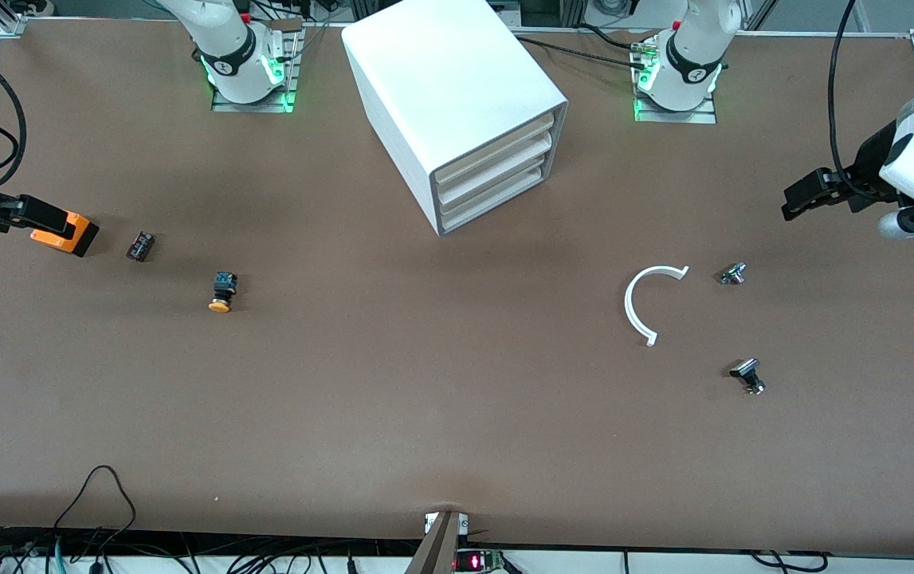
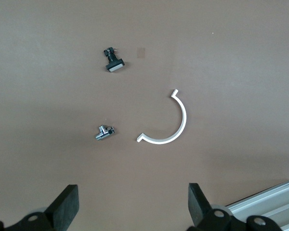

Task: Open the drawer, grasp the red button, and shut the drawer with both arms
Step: 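Move the left gripper from rest toward the white drawer cabinet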

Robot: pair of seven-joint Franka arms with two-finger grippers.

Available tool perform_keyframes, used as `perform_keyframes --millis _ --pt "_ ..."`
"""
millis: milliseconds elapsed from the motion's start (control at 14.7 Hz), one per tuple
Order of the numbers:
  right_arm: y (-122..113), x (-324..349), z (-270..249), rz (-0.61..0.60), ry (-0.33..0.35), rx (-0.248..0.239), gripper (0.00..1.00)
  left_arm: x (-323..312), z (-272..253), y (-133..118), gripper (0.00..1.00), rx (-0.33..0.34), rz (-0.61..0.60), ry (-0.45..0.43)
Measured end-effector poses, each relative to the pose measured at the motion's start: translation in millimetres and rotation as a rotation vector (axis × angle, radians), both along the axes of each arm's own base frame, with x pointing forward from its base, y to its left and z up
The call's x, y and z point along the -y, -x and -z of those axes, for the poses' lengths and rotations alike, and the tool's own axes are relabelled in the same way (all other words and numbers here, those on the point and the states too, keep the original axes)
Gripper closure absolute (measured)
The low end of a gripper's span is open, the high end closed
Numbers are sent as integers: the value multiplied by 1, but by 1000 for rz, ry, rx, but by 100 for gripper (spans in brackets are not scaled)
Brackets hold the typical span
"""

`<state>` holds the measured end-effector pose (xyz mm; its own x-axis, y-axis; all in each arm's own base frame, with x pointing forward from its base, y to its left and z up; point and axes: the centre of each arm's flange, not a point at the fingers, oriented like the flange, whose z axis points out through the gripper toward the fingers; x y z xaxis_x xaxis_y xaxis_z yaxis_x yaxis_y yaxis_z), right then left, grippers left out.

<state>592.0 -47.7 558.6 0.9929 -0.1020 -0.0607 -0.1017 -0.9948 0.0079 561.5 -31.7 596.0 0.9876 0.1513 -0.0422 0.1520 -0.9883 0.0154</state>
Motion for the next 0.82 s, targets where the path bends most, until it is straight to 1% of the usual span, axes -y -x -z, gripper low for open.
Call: perform_keyframes --millis 477,817 --pt "-1 0 -1 -7 1 12 0 0 2 -3 0 -2 0 2" --pt "-1 3 -1 -13 0 12 0 2 22 -12 0 -39 7 9"
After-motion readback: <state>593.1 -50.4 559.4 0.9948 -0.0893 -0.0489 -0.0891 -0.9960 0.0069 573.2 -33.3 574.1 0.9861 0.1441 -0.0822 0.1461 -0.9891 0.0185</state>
